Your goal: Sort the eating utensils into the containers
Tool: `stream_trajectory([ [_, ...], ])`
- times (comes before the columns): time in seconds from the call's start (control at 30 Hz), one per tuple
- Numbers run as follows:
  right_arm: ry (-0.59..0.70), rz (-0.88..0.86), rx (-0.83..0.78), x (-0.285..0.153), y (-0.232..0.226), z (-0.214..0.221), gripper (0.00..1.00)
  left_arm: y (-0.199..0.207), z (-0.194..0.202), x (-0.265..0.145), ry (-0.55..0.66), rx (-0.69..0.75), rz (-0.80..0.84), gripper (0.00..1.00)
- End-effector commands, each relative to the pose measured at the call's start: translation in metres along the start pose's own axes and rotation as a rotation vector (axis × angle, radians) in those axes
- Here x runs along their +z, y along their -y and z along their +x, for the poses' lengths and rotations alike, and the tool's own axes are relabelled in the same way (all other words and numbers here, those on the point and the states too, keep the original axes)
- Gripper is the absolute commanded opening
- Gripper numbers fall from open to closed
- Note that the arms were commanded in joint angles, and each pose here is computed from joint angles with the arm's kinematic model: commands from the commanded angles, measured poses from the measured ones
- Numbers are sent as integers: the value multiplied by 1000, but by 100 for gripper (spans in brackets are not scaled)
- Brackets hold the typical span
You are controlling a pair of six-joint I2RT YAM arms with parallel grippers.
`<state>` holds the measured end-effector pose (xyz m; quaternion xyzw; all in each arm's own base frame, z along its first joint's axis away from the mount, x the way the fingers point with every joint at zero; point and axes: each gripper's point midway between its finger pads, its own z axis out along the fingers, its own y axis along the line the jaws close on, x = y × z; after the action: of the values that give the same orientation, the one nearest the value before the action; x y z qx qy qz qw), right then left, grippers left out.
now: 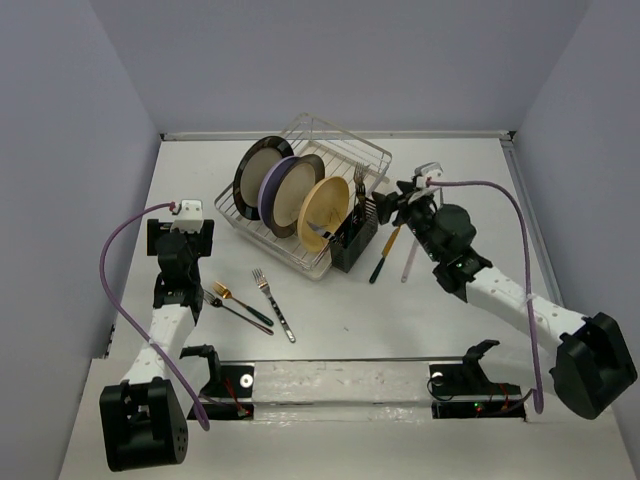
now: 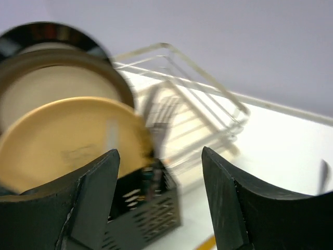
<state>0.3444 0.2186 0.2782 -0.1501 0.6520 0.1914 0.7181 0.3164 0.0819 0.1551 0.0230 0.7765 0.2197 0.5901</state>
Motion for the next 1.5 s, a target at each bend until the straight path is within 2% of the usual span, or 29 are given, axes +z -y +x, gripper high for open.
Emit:
stream_trajectory([
  [0.0, -131, 200, 114, -3, 80, 6, 70, -5, -12, 0, 53, -9, -18, 99],
  [0.1, -188, 329, 136, -3, 124, 2, 70, -4, -12, 0, 53, -10, -14, 99],
  [0.13, -280, 365, 148, -4, 138, 23, 70, -4, -12, 1, 50, -11, -12, 99],
  [0.17, -273, 388, 153, 2, 152, 18, 70, -4, -13, 1, 52, -13, -12, 99],
  [0.2, -340, 462, 166, -6, 179, 30, 70, -4, -13, 2, 50, -13, -12, 99],
  [0.23, -332, 492, 167, 1, 195, 17, 69, -4, -14, 2, 52, -15, -11, 99],
  [0.27, -449, 534, 195, -2, 211, 51, 68, -4, -15, 2, 54, -15, -10, 99],
  [0.37, -510, 532, 218, 10, 240, 59, 65, -3, -13, 2, 51, -12, -6, 99],
  [0.4, -656, 556, 225, 4, 249, 100, 65, -3, -13, 2, 51, -12, -7, 99],
  [0.47, -781, 576, 188, 8, 261, 114, 65, -2, -13, 2, 50, -12, -5, 99],
  [0.5, -881, 576, 194, 7, 265, 148, 63, -3, -13, 3, 50, -11, -5, 99],
  [0.57, -973, 580, 192, 6, 270, 174, 63, -1, -12, 3, 48, -10, 0, 99],
  [0.8, -1067, 586, 170, -1, 276, 212, 63, 1, -11, 5, 45, -7, 8, 99],
  [1.0, -1177, 668, 117, -12, 295, 248, 60, 0, -10, 5, 43, -7, 4, 99],
  [1.2, -1214, 668, 123, -10, 298, 267, 47, -2, -10, 5, 40, -4, -6, 99],
  [1.27, -1216, 673, 119, -10, 299, 268, 38, -1, -10, 6, 39, -4, -5, 99],
  [1.3, -1215, 675, 116, -9, 301, 268, 28, 0, -9, 6, 38, -4, -1, 99],
  [1.4, -1224, 649, 85, -8, 302, 268, 9, -2, -10, 6, 37, -5, -5, 99],
  [1.43, -1224, 647, 82, -8, 302, 267, 0, -2, -10, 6, 39, -5, -8, 99],
  [1.47, -1219, 649, 81, -10, 302, 267, 0, -3, -10, 5, 40, -5, -15, 99],
])
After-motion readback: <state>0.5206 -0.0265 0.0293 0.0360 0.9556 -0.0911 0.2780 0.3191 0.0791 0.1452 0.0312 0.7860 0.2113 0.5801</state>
